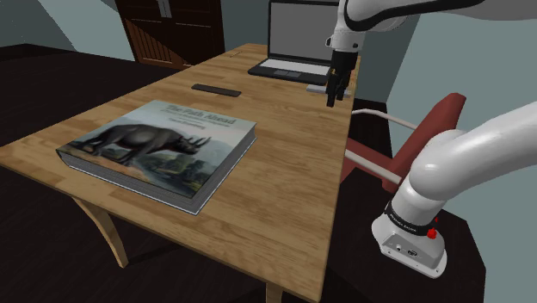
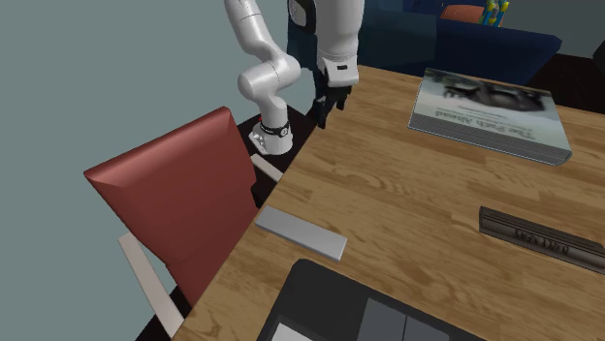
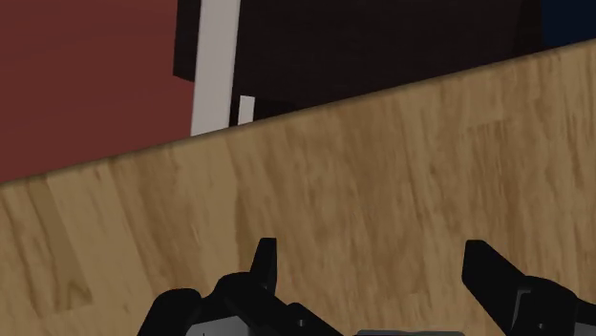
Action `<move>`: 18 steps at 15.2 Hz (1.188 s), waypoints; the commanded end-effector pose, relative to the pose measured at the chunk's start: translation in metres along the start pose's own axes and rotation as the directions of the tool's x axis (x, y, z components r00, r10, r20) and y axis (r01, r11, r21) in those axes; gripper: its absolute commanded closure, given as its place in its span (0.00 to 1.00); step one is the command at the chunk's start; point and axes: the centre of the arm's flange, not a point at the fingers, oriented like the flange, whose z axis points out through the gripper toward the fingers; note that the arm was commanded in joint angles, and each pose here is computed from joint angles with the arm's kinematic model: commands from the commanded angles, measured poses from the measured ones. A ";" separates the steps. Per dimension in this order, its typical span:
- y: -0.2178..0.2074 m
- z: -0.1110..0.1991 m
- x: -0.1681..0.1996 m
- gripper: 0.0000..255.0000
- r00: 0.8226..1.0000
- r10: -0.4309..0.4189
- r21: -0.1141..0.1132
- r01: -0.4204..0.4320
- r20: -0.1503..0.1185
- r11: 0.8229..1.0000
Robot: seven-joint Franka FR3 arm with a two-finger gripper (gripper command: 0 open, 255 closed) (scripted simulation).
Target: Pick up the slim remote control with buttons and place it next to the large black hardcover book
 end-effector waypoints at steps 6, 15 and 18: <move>0.081 0.006 0.030 0.00 1.000 -0.015 -0.038 0.015 -0.014 0.999; 0.184 0.009 0.072 0.00 0.999 -0.034 -0.086 0.032 -0.031 0.996; 0.218 0.009 0.086 0.00 0.998 -0.041 -0.101 0.037 -0.037 0.994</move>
